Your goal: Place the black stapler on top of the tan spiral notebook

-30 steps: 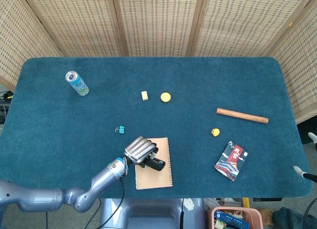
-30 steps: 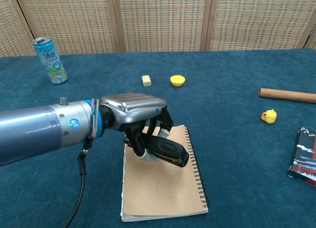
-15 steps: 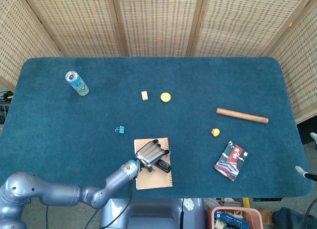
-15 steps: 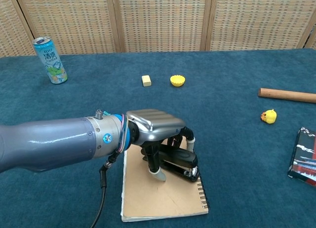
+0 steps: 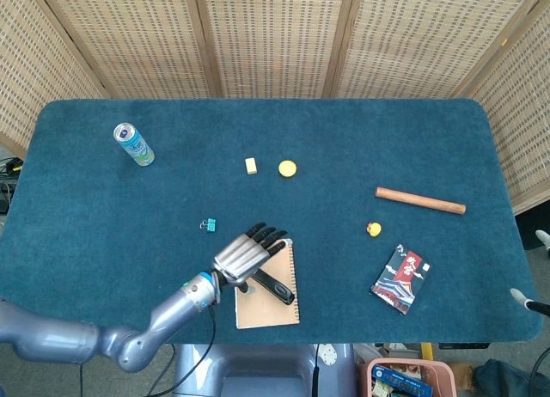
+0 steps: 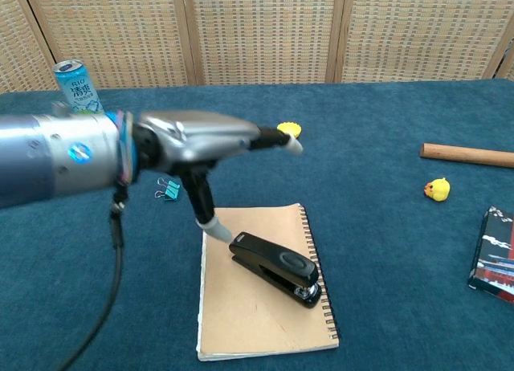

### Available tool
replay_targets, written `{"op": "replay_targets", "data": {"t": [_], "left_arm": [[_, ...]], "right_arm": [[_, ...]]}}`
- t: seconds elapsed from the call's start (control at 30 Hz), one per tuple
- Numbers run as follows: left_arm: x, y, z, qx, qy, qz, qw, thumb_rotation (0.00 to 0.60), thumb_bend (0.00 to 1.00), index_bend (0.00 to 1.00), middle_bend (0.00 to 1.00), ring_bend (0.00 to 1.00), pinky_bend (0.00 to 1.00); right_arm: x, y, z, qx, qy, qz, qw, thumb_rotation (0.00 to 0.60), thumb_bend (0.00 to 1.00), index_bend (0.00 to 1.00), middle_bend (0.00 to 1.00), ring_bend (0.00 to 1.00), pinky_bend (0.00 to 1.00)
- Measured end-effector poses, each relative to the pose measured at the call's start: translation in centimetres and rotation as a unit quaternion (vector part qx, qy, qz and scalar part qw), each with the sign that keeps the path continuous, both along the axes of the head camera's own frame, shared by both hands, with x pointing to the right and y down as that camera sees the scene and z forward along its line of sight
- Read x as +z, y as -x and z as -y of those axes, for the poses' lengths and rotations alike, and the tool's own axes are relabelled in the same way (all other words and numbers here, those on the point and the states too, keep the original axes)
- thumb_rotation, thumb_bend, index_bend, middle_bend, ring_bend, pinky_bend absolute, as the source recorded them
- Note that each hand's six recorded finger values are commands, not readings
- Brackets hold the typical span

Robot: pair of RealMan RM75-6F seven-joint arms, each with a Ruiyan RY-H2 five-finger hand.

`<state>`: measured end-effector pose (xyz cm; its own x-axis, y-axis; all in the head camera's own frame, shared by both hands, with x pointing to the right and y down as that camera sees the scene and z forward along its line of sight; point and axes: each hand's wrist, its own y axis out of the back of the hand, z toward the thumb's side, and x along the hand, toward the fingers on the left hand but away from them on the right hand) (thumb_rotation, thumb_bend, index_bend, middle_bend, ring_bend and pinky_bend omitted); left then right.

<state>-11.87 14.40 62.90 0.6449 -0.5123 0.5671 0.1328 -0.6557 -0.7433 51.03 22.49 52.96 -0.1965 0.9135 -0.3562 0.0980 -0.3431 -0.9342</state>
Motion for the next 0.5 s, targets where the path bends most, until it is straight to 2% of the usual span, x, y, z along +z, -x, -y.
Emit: {"op": "replay_targets", "data": {"t": [0.1, 0.23, 0.37, 0.5], "left_arm": [[-2.8, 4.1, 2.5, -0.042, -0.052, -0.002, 0.9978, 0.6, 0.0, 0.0, 0.0, 0.0, 0.0], [-6.0, 10.9, 4.1, -0.104, -0.097, 0.001, 0.9898, 0.6, 0.0, 0.0, 0.0, 0.0, 0.0], [-7.8, 17.5, 3.6, -0.171, -0.111, 0.015, 0.9789, 0.6, 0.0, 0.0, 0.0, 0.0, 0.0], [-8.5, 23.2, 1.8, -0.242, -0.113, 0.036, 0.963, 0.6, 0.0, 0.0, 0.0, 0.0, 0.0]], "right_arm": [[-0.2, 0.5, -0.1, -0.007, -0.002, 0.003, 1.0, 0.6, 0.0, 0.0, 0.0, 0.0, 0.0], [-0.5, 1.0, -0.2, -0.015, -0.006, 0.007, 0.9998, 0.6, 0.0, 0.0, 0.0, 0.0, 0.0], [-0.6, 1.1, -0.3, -0.017, -0.008, 0.008, 0.9998, 0.6, 0.0, 0.0, 0.0, 0.0, 0.0], [-0.7, 1.2, -0.4, -0.018, -0.009, 0.008, 0.9998, 0.6, 0.0, 0.0, 0.0, 0.0, 0.0]]}}
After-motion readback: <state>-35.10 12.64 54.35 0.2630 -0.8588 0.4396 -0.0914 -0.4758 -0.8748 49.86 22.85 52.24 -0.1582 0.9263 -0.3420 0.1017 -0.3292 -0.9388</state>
